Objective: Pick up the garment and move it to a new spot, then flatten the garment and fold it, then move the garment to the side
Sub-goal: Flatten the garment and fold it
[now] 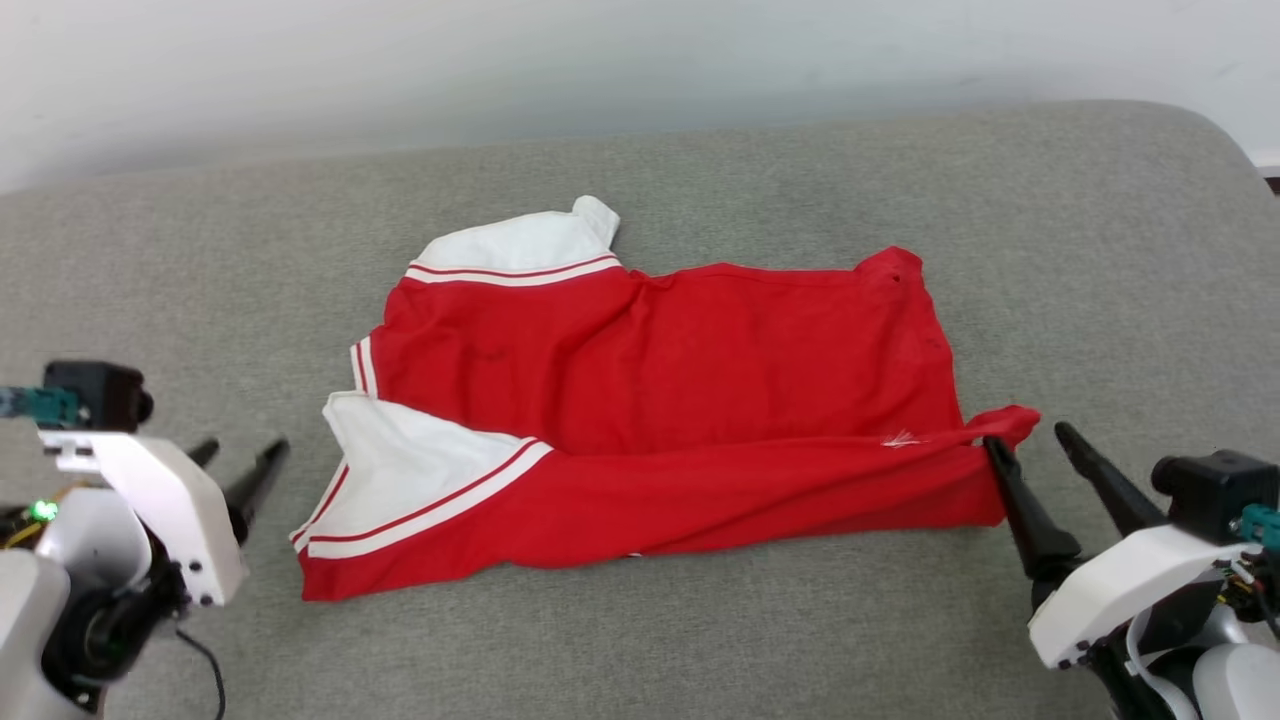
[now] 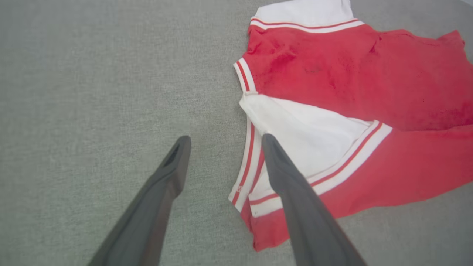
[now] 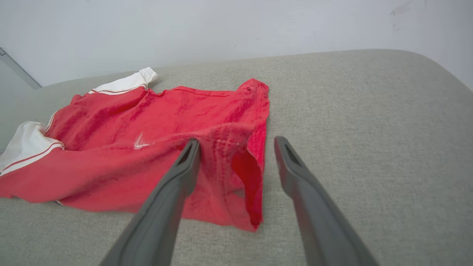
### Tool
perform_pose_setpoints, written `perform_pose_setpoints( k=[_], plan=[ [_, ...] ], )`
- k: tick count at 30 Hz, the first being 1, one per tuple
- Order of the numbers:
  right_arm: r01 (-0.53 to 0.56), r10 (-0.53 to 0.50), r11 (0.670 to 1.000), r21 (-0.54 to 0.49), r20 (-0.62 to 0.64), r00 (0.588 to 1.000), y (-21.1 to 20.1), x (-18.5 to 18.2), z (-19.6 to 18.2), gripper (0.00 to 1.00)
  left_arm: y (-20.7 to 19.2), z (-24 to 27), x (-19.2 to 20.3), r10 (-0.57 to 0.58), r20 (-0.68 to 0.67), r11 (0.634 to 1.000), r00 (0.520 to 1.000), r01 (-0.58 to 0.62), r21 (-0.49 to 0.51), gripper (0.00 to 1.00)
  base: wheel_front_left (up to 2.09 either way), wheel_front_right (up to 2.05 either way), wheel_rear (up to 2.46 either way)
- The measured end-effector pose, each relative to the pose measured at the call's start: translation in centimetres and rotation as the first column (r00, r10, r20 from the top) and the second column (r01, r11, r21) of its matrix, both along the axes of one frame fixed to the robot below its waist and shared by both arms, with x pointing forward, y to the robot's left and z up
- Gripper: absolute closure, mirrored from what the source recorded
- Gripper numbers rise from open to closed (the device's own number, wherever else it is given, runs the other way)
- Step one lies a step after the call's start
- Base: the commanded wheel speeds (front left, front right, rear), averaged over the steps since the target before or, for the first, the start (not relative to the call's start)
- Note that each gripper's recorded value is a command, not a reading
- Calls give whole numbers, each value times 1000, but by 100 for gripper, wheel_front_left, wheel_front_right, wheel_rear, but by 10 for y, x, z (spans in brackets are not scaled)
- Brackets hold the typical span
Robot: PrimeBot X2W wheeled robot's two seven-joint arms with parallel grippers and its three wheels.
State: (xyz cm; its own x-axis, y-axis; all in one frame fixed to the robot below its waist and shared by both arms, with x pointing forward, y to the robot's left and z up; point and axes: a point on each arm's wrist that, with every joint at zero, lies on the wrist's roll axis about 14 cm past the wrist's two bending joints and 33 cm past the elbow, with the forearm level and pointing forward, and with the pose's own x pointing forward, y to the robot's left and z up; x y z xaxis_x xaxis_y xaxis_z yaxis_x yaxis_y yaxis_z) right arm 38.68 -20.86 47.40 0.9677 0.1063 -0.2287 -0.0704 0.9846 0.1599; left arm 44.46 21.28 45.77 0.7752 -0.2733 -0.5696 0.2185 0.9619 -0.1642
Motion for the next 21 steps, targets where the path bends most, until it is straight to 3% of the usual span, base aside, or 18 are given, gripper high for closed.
perform_pose_setpoints(
  k=[8,15,16,17,18,21],
  plan=[
    [25,-24,999,29,-18,1000,1,-4,-7,0,-20,-48,-33,-68,-251,997,966,71,3,0,0,0,0],
    [33,-32,999,42,-36,999,1,6,-19,0,-15,-88,-34,-47,-393,998,918,58,15,0,0,0,0],
    [42,-40,998,45,-51,998,-2,10,-26,0,-20,-102,-33,-61,-463,998,884,58,-21,38,0,0,0],
    [46,-43,998,44,-55,998,-3,9,-27,0,-22,-103,-32,-66,-469,998,881,58,-32,82,0,0,0],
    [52,-49,998,45,-57,997,-6,9,-28,0,-23,-104,-32,-66,-473,998,879,51,-43,100,0,0,0],
    [72,-67,995,63,-83,994,-16,8,-26,0,-33,-97,-29,-70,-419,995,905,35,-89,100,0,0,0]
  ],
)
